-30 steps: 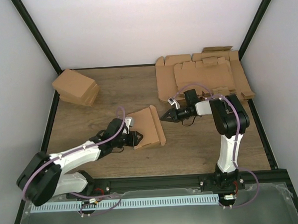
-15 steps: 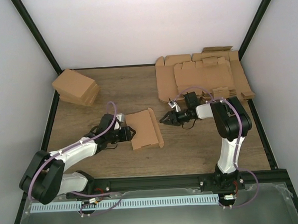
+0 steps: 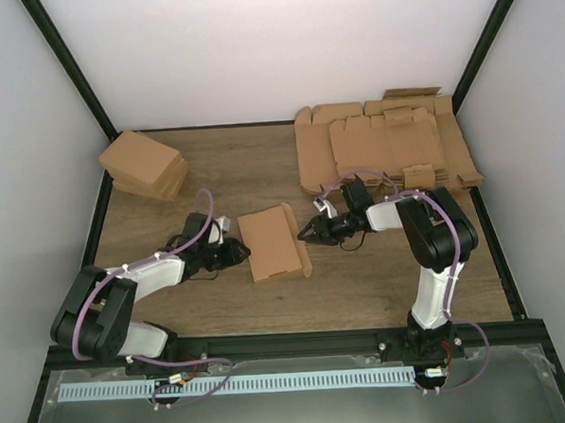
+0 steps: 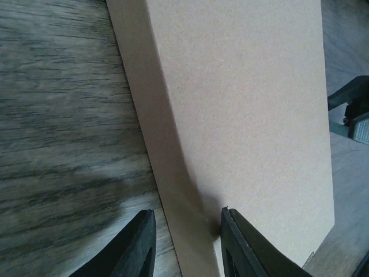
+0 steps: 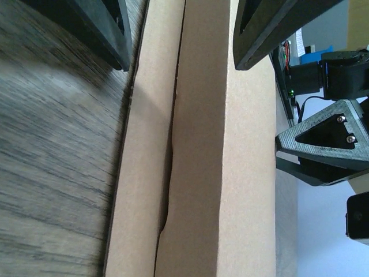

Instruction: Fold the paper box

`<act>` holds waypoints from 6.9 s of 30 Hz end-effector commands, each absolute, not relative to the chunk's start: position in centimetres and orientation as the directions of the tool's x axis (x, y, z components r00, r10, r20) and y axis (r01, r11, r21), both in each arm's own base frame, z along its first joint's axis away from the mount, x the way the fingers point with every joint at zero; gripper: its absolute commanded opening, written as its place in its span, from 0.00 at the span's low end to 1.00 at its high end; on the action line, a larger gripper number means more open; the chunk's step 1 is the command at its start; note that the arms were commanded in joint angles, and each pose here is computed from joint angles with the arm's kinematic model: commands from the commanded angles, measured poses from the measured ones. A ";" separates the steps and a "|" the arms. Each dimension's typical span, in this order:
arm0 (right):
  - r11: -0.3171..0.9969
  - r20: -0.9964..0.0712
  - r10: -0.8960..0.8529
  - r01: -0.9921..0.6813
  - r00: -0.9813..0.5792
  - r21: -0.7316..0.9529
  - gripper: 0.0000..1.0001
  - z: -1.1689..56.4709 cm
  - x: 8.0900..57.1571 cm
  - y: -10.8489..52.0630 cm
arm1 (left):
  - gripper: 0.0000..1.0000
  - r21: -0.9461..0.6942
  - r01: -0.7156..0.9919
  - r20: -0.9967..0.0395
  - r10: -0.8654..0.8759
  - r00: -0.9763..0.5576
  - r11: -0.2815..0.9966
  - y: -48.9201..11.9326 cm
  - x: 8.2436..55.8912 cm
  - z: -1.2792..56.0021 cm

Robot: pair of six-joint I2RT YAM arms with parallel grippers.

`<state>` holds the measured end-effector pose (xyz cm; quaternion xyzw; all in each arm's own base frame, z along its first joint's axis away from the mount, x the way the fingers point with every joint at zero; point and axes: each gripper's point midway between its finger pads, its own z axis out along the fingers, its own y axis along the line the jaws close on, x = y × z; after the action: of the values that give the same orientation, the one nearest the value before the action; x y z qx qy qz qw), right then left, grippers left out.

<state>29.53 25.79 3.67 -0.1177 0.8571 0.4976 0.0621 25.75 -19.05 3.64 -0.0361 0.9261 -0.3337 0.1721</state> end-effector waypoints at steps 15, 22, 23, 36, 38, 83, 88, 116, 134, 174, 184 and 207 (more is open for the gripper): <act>0.464 -0.219 -0.120 -0.250 -0.968 0.850 0.56 5.2 29.1 26.7 | 0.06 -0.703 -0.047 -0.169 -0.232 -0.958 0.709 -16.7 23.2 0.8; 0.424 -0.246 -0.172 -0.297 -0.954 0.856 0.25 7.2 28.7 28.5 | 0.06 -0.707 -0.033 -0.176 -0.220 -0.959 0.707 -16.8 23.3 1.1; 0.422 -0.252 -0.181 -0.307 -0.951 0.853 0.21 7.4 28.6 28.7 | 0.07 -0.709 -0.029 -0.177 -0.218 -0.960 0.704 -16.9 23.4 1.2; 0.352 -0.360 -0.302 -0.454 -0.883 0.818 0.54 12.4 27.4 31.3 | 0.16 -0.750 0.027 -0.220 -0.211 -0.952 0.660 -18.0 23.6 4.0; 0.364 -0.350 -0.316 -0.453 -0.882 0.814 0.56 12.2 27.1 31.9 | 0.16 -0.754 0.029 -0.217 -0.207 -0.954 0.656 -18.2 23.5 3.9; 0.587 -0.366 -0.748 -0.809 -0.554 0.026 0.35 15.8 21.0 26.4 | 0.75 -0.526 0.345 -0.733 -0.208 -0.647 0.777 -15.7 28.1 21.9; 0.551 -0.278 -0.802 -0.834 -0.528 -0.004 0.36 13.0 21.4 26.3 | 0.75 -0.494 0.366 -0.764 -0.193 -0.616 0.789 -15.4 28.0 22.3; 0.435 -0.336 -0.848 -0.901 -0.411 0.003 0.39 13.4 22.0 28.7 | 0.64 -0.304 0.794 -0.859 0.209 -0.467 0.526 -21.9 29.2 19.2; 0.439 -0.348 -0.842 -0.898 -0.413 0.005 0.36 13.4 22.5 29.4 | 0.12 -0.336 0.782 -0.804 0.274 -0.529 0.524 -22.6 27.7 18.4; 0.511 -0.437 -0.772 -0.860 -0.462 0.007 0.34 15.4 23.7 30.5 | 0.08 -0.390 0.672 -0.792 0.142 -0.594 0.630 -23.9 27.1 19.1; 0.519 -0.448 -0.757 -0.854 -0.475 0.029 0.34 15.5 23.8 31.0 | 0.08 -0.429 0.633 -0.779 0.090 -0.620 0.645 -25.2 26.4 17.9; 0.487 -0.423 -0.792 -0.874 -0.440 -0.002 0.35 15.1 23.8 30.6 | 0.04 -0.291 0.707 -0.810 0.228 -0.540 0.644 -24.5 25.6 16.6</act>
<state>22.83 29.40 13.07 -0.4940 0.8499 0.0986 0.1546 26.51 -23.41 15.92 0.2669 0.8363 -0.2772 0.3906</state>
